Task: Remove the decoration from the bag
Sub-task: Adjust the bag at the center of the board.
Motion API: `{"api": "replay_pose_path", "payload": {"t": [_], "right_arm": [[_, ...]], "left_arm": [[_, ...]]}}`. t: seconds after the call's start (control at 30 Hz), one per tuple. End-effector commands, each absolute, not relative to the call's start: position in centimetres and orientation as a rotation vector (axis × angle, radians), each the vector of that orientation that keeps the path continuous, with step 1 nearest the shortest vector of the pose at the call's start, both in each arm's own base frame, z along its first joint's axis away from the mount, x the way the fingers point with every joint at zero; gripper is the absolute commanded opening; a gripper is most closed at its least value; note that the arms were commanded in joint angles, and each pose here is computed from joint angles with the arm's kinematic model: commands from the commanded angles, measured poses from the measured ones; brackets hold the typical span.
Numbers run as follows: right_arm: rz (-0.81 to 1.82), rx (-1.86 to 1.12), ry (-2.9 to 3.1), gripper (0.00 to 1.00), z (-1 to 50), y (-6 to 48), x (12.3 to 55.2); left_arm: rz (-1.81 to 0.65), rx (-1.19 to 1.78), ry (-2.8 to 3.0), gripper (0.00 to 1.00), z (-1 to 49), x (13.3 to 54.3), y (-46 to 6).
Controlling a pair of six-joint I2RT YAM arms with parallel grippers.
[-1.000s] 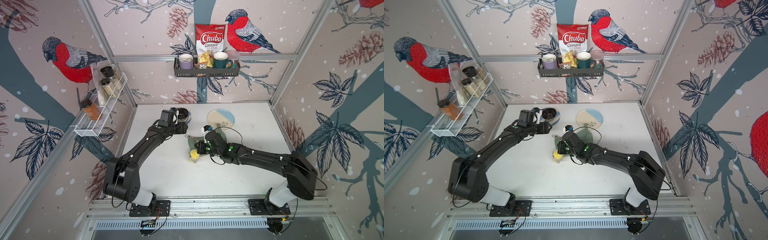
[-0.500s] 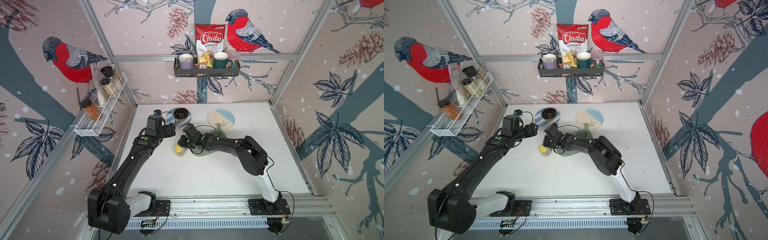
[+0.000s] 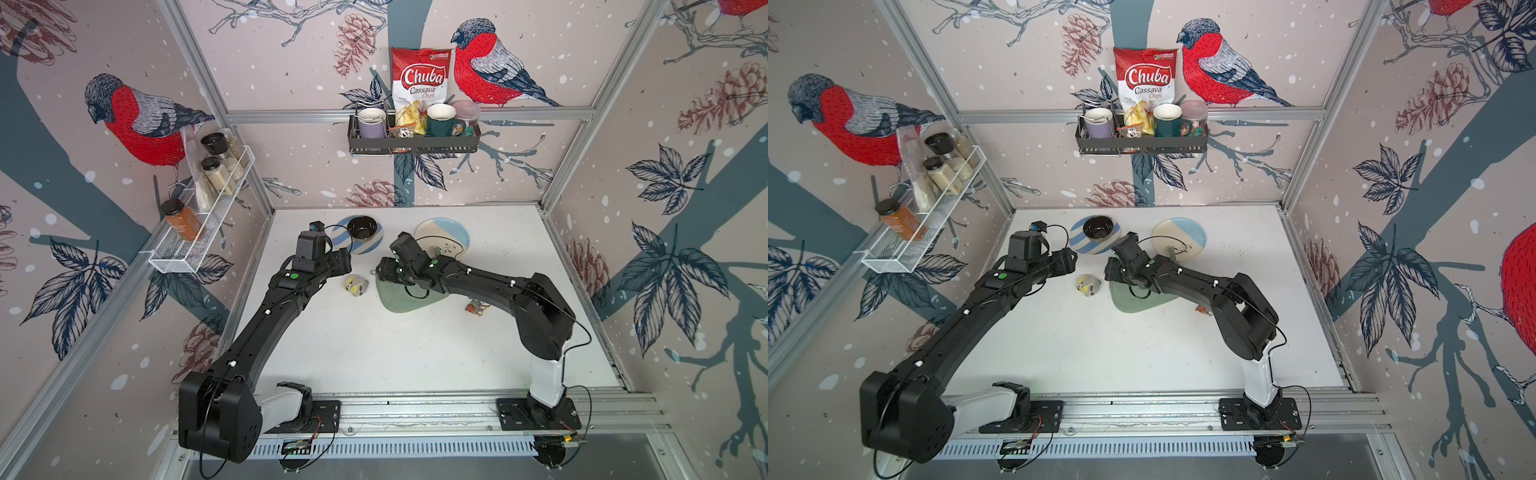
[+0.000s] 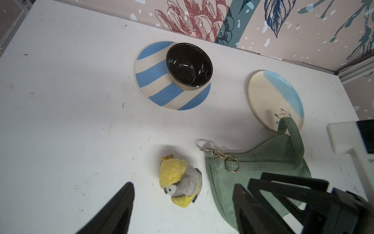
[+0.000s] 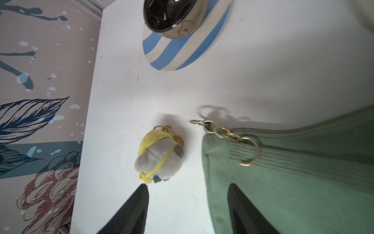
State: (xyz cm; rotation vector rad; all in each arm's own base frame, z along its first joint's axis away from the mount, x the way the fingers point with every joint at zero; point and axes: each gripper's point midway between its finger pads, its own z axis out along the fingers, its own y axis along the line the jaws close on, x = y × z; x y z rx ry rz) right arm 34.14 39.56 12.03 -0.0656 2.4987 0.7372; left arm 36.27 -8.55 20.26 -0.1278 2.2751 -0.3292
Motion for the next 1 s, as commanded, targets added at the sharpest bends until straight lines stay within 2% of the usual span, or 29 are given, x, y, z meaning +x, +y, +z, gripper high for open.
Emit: {"api": "replay_pose_path", "payload": {"t": [0.0,0.1,0.2,0.43,0.57,0.67,0.73,0.8,0.87,0.9,0.93,0.97], "right_arm": [[0.527,0.015,2.547,0.61,8.7,34.3,35.2],[0.402,0.101,2.622,0.59,5.4,31.3,35.7],[0.402,0.175,2.636,0.56,3.9,30.9,35.0],[0.428,0.350,2.615,0.52,4.4,30.1,30.7],[0.493,0.386,2.578,0.53,6.4,30.2,30.4],[0.511,0.290,2.499,0.59,10.4,29.9,31.6],[0.442,0.202,2.419,0.64,13.1,27.9,32.6],[0.299,0.074,2.306,0.73,14.7,24.4,33.6],[0.221,0.060,2.169,0.85,16.9,19.3,35.5],[0.151,0.032,2.109,0.97,17.8,16.9,36.5],[0.055,0.016,2.057,1.00,18.5,14.4,37.4],[-0.126,0.084,2.023,1.00,18.4,9.6,38.6]], "left_arm": [[-0.362,-0.133,2.264,0.75,20.0,36.5,-8.9],[-0.405,-0.156,2.263,0.74,19.1,36.5,-9.3],[-0.434,-0.156,2.268,0.73,18.7,36.4,-9.7],[-0.393,-0.141,2.270,0.73,19.0,35.9,-9.2],[-0.397,-0.152,2.266,0.73,18.9,35.7,-9.2],[-0.391,-0.153,2.253,0.73,19.3,35.6,-9.0],[-0.354,-0.136,2.214,0.73,19.9,35.3,-8.6],[-0.145,-0.032,2.079,0.73,21.6,34.7,-8.0],[0.153,0.129,1.842,0.78,23.6,34.3,-8.3],[0.257,0.138,1.754,0.89,23.6,34.2,-7.9],[0.321,0.104,1.720,0.95,23.2,34.3,-7.2],[0.415,-0.007,1.715,0.96,22.4,34.9,-5.3]]}}
